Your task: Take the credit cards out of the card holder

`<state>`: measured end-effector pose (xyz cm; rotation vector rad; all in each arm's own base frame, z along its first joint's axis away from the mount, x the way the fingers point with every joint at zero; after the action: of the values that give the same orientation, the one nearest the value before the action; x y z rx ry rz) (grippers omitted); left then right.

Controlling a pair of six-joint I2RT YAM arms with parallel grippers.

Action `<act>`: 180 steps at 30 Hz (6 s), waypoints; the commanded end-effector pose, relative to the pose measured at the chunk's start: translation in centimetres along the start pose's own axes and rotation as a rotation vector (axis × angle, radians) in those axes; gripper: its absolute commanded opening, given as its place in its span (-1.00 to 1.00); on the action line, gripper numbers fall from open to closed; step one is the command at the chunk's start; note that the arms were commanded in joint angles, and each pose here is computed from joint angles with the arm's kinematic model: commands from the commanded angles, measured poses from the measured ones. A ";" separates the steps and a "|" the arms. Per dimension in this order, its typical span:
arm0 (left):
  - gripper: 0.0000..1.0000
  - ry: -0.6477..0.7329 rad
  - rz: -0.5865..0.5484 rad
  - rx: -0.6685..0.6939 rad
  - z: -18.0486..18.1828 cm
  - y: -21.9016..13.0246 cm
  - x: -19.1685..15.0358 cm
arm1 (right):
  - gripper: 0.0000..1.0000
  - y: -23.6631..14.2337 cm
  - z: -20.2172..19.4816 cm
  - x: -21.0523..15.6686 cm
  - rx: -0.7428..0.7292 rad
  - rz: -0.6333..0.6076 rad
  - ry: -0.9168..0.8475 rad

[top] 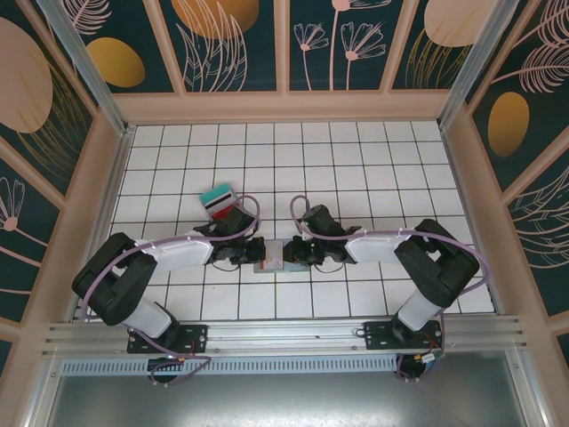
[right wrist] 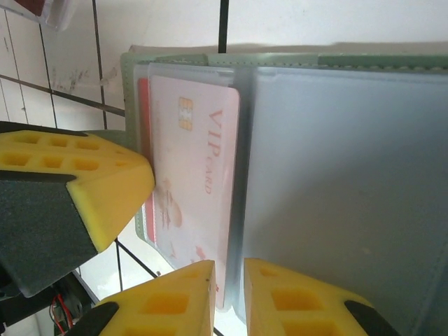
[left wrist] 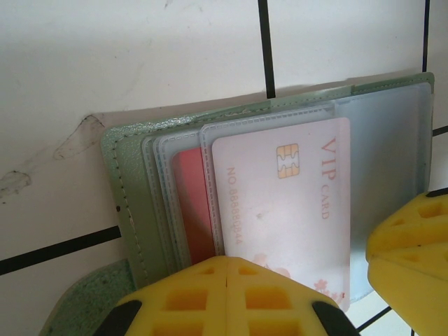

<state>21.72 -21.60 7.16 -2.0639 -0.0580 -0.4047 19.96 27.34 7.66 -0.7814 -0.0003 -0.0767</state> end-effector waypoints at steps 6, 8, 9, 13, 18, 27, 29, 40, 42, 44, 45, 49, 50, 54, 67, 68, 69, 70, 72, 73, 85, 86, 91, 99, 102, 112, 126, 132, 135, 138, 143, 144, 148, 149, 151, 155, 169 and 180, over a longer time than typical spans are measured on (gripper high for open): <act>-1.00 -0.011 0.065 0.042 0.8 0.6 -1.6 | -0.65 1.1 -0.1 0.1 0.037 0.045 0.013; -1.00 -0.011 0.065 0.043 0.9 0.7 -1.6 | -0.65 1.3 -0.2 0.2 0.035 0.048 0.016; -1.00 -0.010 0.066 0.044 0.9 0.7 -1.6 | -0.67 1.3 -0.2 0.2 0.035 0.048 0.017; -1.00 -0.010 0.064 0.044 0.8 0.6 -1.6 | -0.91 1.3 -0.2 0.3 0.039 0.046 0.017; -1.00 -0.017 0.070 0.085 1.2 0.6 -1.6 | -1.00 0.9 -0.7 0.1 0.035 0.040 0.032; -1.00 -0.019 0.090 0.196 2.7 0.6 -2.1 | -1.00 0.1 -2.1 -0.3 0.031 0.030 0.066; -1.00 -0.021 0.093 0.201 2.8 0.6 -2.1 | -1.00 -0.1 -2.2 -0.4 0.030 0.026 0.070; -1.00 -0.010 0.091 0.192 2.5 0.6 -1.9 | -1.00 -2.0 -3.2 -0.4 0.037 -0.001 0.072; -1.00 -0.007 0.089 0.188 2.4 0.6 -1.9 | -1.00 -2.5 -3.4 -0.5 0.037 -0.004 0.067; -1.00 -0.007 0.086 0.186 2.4 0.5 -1.8 | -1.00 -3.0 -3.7 -0.6 0.038 -0.009 0.063; -1.00 -0.007 0.084 0.182 2.3 0.5 -1.7 | -1.00 -3.3 -3.8 -0.7 0.042 -0.010 0.061; -1.00 -0.012 0.064 0.150 1.5 0.1 -1.1 | -1.00 -5.0 -3.8 -0.7 0.056 -0.045 0.053; -0.97 -0.013 0.049 0.134 1.1 -0.2 -0.6 | -1.00 -5.5 -3.7 -0.6 0.061 -0.059 0.049; -0.61 -0.028 -0.019 0.079 -0.5 -1.6 1.1 | -1.00 -7.2 -3.3 0.0 0.065 -0.102 0.036; -0.08 -0.147 -0.241 -0.432 -6.9 -7.1 7.3 | -1.00 -12.5 2.8 2.3 0.320 -0.205 -0.087; -0.09 -0.152 -0.248 -0.460 -7.1 -7.3 7.5 | -1.00 -12.7 3.3 2.3 0.348 -0.201 -0.097; -0.11 -0.152 -0.254 -0.493 -7.5 -7.5 7.7 | -1.00 -12.8 3.8 2.3 0.380 -0.196 -0.107; -0.12 -0.152 -0.262 -0.515 -7.7 -7.8 7.8 | -1.00 -12.9 4.1 2.3 0.403 -0.191 -0.111; -0.16 -0.159 -0.269 -0.529 -7.8 -8.0 7.9 | -1.00 -13.2 4.6 2.3 0.445 -0.191 -0.123; -0.18 -0.160 -0.272 -0.533 -7.7 -8.0 8.0 | -1.00 -13.3 4.9 2.3 0.464 -0.189 -0.129; -0.47 -0.148 -0.282 -0.607 -8.2 -8.6 7.8 | -1.00 -13.1 5.3 2.2 0.551 -0.152 -0.133; -0.50 -0.144 -0.287 -0.612 -8.3 -8.8 7.8 | -1.00 -13.1 5.2 2.2 0.551 -0.152 -0.131; -0.61 -0.138 -0.311 -0.642 -8.4 -9.8 7.9 | -1.00 -12.9 4.9 2.3 0.545 -0.150 -0.125; -0.89 -0.109 -0.350 -0.678 -8.8 -11.2 8.1 | -1.00 -12.5 4.4 2.6 0.533 -0.145 -0.120; -1.00 -0.088 -0.356 -0.696 -9.1 -11.6 8.1 | -1.00 -12.5 4.6 2.7 0.533 -0.145 -0.126; -1.00 -0.020 -0.349 -0.615 -8.8 -11.8 7.8 | 0.04 -12.6 4.4 3.0 0.490 -0.158 -0.128; -1.00 0.287 -0.327 0.033 -3.8 -12.5 8.1 | 0.98 -15.2 4.1 3.5 0.317 -0.354 -0.181; -1.00 0.498 -0.321 0.280 -2.6 -14.1 9.7 | 0.97 -16.5 4.1 3.1 0.320 -0.472 -0.254; -1.00 0.616 -0.294 0.405 -1.5 -14.2 9.9 | 0.97 -17.1 4.2 2.6 0.343 -0.539 -0.318; -1.00 0.732 -0.258 0.521 -0.3 -14.1 10.3 | 0.98 -18.0 4.3 2.1 0.355 -0.608 -0.387; -1.00 0.823 -0.185 0.591 1.1 -13.2 10.9 | 0.97 -19.3 4.3 1.3 0.377 -0.710 -0.478; -1.00 0.845 -0.175 0.591 1.2 -13.0 10.9 | 0.98 -19.4 4.2 1.2 0.378 -0.724 -0.488; -1.00 0.893 -0.158 0.650 2.5 -12.3 11.4 | 0.98 -19.6 4.2 1.1 0.372 -0.736 -0.498; -1.00 0.893 -0.156 0.649 2.8 -12.2 11.6 | 0.98 -19.6 4.2 1.1 0.373 -0.731 -0.500; -1.00 0.881 -0.165 0.654 3.4 -12.2 12.1 | 0.98 -19.5 4.2 1.1 0.372 -0.727 -0.503; -1.00 0.880 -0.160 0.649 4.2 -11.9 12.6 | 0.98 -19.5 4.1 1.1 0.363 -0.733 -0.511; -1.00 0.889 -0.092 0.608 5.1 -9.5 11.7 | 0.98 -19.0 3.7 1.6 0.335 -0.732 -0.507; -1.00 0.891 -0.056 0.667 6.4 -8.4 11.4 | 0.98 -18.9 3.7 1.8 0.329 -0.725 -0.501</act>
<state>32.17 -13.56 15.43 -1.1367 0.2370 -1.1318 20.42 16.39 22.96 -0.4427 -0.7155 -0.5399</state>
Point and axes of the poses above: each hand's point on the last joint's axis, 136 mm out from that joint toward the fingers, its own y axis out along the fingers, its own z axis along the line the jaws close on, x = y × z, the point moved 6 cm from there along -y, back along the fingers, and after that the axes turned 9 degrees about y, right-handed, at the moved point
